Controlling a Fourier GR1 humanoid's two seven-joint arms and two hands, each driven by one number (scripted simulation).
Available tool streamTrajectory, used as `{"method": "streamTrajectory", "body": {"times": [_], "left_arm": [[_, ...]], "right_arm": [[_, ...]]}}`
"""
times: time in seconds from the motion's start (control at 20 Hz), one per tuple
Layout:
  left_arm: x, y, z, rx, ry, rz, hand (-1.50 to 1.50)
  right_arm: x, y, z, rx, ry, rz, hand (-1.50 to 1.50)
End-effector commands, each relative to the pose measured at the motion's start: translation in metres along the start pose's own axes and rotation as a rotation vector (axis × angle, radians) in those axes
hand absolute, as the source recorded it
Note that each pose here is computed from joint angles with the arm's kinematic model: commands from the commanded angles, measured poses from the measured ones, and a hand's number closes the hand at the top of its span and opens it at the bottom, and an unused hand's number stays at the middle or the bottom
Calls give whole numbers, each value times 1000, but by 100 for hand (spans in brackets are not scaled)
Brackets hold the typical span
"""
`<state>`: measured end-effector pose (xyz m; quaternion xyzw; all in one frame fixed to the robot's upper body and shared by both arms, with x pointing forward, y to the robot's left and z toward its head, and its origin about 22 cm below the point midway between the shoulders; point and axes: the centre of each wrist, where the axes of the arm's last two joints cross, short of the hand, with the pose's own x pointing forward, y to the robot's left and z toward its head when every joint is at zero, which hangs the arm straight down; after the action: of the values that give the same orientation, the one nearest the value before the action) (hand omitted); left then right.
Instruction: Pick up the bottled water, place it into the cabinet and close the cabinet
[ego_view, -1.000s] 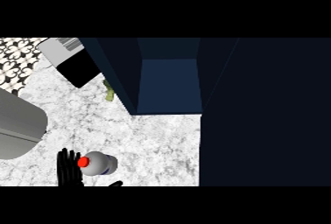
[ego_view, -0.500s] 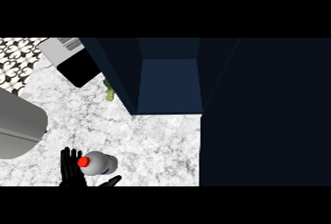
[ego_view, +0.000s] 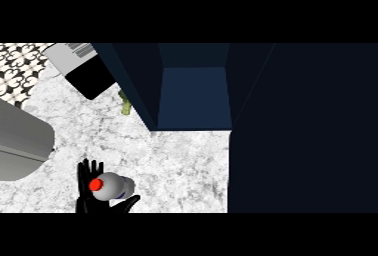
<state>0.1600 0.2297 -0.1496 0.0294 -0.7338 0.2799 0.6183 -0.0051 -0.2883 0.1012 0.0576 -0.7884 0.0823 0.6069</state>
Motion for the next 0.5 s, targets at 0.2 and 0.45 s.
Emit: {"method": "streamTrajectory", "body": {"times": [0.2,0.45], "left_arm": [[-3,-24,-5,-12,-49,72,150],[-6,-25,-6,-4,-74,87,150]], "right_arm": [[37,3,-16,33,-66,3,-150],[30,-4,-8,20,-54,8,-150]]}}
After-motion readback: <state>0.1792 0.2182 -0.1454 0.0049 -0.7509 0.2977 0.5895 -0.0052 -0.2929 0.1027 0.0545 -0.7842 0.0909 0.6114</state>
